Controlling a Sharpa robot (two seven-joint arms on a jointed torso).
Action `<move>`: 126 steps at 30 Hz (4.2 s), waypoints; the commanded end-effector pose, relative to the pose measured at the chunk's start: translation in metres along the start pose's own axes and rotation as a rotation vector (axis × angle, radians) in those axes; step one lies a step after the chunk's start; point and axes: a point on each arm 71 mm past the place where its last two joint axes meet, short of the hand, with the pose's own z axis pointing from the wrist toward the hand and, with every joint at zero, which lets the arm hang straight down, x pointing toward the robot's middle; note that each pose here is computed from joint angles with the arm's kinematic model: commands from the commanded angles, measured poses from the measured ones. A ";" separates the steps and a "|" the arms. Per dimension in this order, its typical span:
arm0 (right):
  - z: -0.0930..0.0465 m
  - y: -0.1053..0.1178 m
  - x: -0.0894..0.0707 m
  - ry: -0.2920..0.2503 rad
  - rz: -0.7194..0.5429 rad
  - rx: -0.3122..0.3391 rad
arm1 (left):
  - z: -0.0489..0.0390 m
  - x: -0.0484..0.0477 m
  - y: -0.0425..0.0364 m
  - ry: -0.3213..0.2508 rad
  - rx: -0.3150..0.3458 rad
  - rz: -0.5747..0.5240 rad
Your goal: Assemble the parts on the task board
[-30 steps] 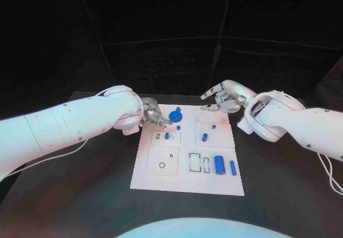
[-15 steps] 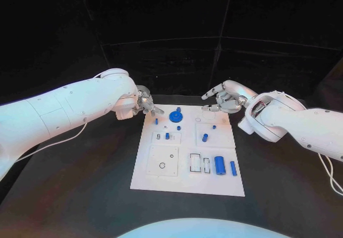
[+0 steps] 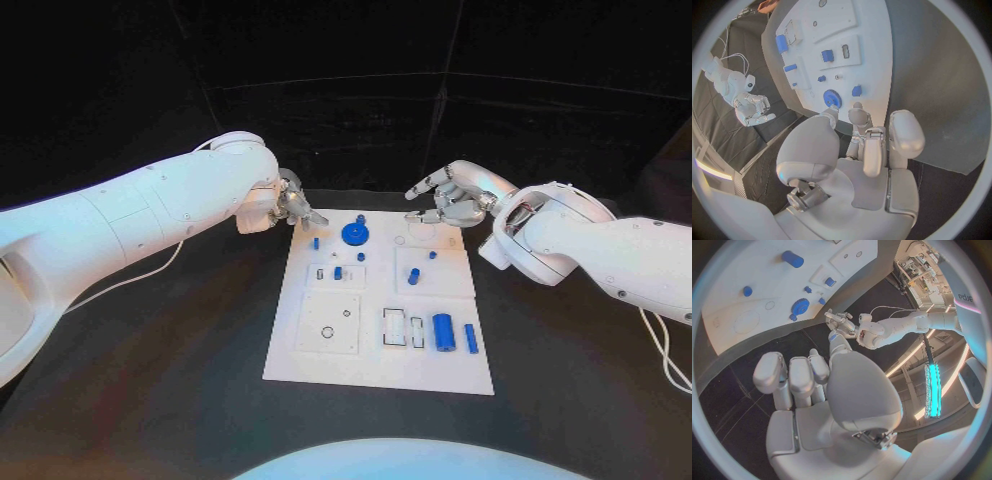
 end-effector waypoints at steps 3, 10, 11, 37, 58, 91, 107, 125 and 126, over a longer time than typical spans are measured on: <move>0.001 0.003 0.000 0.002 0.001 -0.016 | 0.0043 0.0001 -0.0009 0.020 0.007 0.017; 0.003 0.005 0.001 -0.002 0.002 -0.027 | 0.0128 0.0059 0.0013 0.042 0.001 0.021; 0.003 0.005 0.001 -0.002 0.002 -0.027 | 0.0139 0.0070 0.0013 0.045 0.002 0.021; 0.006 0.007 0.005 0.010 0.004 -0.026 | 0.0250 0.0158 0.0070 0.075 -0.020 0.036; 0.008 0.009 0.006 0.012 0.004 -0.028 | 0.0300 0.0215 0.0052 0.070 -0.007 0.041; 0.008 0.009 0.006 0.015 0.005 -0.028 | 0.0313 0.0229 0.0013 0.071 0.025 0.042; 0.008 0.009 0.006 0.016 0.004 -0.027 | 0.0313 0.0209 0.0099 0.083 0.015 0.023; 0.008 0.008 0.006 0.019 0.004 -0.025 | 0.0308 0.0194 0.0233 0.121 -0.004 0.011; 0.008 0.008 0.006 0.019 0.004 -0.025 | 0.0308 0.0192 0.0236 0.121 -0.003 0.008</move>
